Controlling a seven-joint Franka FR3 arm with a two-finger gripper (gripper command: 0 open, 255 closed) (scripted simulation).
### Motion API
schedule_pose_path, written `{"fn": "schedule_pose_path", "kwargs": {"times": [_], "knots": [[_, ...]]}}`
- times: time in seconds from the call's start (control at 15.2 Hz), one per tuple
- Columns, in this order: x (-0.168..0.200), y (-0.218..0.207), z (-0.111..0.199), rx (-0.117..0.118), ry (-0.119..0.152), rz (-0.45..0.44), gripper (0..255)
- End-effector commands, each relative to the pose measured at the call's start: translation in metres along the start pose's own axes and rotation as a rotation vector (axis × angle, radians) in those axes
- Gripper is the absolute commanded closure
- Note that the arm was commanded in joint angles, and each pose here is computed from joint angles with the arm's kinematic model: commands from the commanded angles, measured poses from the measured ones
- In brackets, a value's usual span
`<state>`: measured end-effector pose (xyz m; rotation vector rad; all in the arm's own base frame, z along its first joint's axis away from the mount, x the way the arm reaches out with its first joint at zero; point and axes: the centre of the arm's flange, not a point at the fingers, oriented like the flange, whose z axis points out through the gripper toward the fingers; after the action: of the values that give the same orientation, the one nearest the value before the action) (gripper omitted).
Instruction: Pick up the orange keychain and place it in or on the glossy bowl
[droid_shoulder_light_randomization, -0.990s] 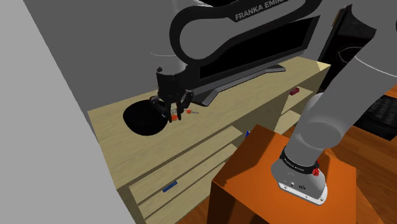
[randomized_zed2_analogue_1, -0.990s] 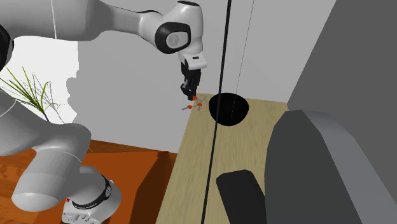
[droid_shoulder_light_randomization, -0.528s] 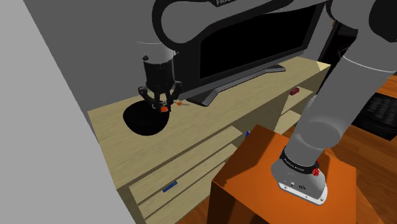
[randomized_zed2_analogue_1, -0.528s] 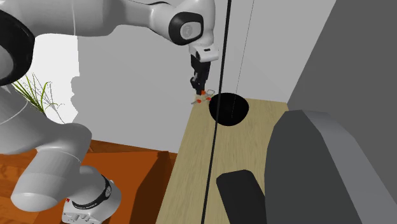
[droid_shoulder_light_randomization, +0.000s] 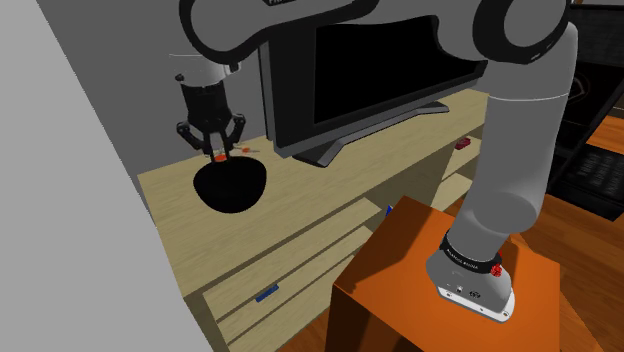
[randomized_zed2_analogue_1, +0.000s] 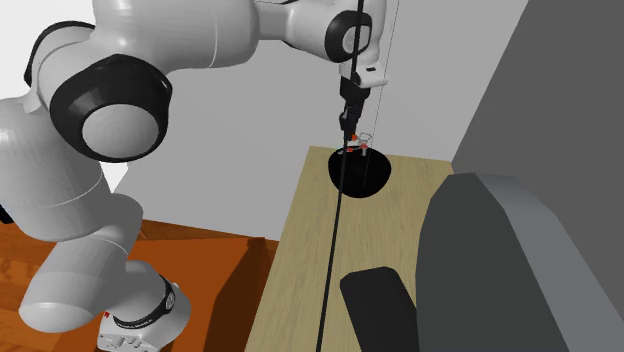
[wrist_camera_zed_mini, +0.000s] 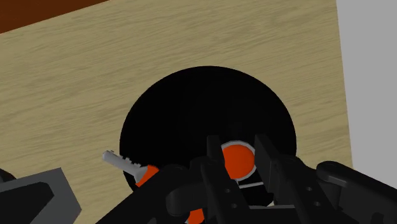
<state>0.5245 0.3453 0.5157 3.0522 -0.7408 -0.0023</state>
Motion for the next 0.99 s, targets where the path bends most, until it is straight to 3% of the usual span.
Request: {"fn": "schedule_pose_path", "kwargs": {"times": [0.0, 0.92], "knots": [[0.008, -0.008, 0.007, -0.001, 0.000, 0.001, 255], [0.008, -0.008, 0.079, -0.001, 0.000, 0.001, 255]]}}
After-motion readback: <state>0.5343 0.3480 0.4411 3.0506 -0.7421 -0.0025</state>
